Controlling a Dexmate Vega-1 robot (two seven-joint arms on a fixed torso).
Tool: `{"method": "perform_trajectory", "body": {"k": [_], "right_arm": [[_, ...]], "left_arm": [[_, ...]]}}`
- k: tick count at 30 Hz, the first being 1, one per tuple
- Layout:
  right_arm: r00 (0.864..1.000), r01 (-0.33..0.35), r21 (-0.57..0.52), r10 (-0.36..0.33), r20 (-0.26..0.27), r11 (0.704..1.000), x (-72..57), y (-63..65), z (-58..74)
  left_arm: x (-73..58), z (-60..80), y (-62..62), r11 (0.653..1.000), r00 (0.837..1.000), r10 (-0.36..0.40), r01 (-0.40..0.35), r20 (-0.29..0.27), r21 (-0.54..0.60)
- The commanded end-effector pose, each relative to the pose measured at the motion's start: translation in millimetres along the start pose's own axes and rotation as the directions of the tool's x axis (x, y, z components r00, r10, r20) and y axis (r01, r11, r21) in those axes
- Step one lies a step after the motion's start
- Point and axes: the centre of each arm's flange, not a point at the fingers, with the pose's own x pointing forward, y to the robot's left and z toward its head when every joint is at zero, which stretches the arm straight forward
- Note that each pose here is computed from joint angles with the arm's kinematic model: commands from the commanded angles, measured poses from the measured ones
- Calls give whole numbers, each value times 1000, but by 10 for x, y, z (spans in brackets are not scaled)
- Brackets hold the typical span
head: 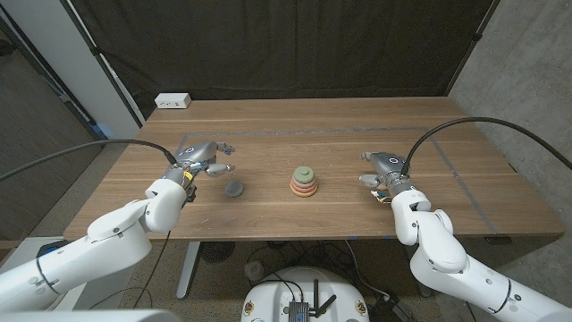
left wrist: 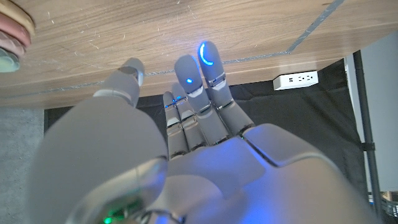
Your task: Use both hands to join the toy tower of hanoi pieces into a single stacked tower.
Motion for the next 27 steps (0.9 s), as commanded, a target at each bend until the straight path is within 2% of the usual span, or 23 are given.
{"method": "perform_trajectory", "body": {"k": [1, 8, 20, 27], "right_arm": [[1000, -9, 6, 9, -2, 1000, 16, 24, 17], [1000, -12, 7, 12, 3, 1000, 37, 42, 43], [1000, -27, 9, 27, 7, 1000, 79, 69, 49], [1000, -26, 12, 25, 6, 1000, 95, 76, 53]], "left_arm": [[60, 15, 92, 990, 993, -107, 103, 40, 97], [75, -7, 122, 975, 981, -189, 182, 44, 124], [124, -22, 204, 953, 963, -266, 255, 49, 163], [159, -28, 214, 933, 947, -318, 304, 48, 193]]}}
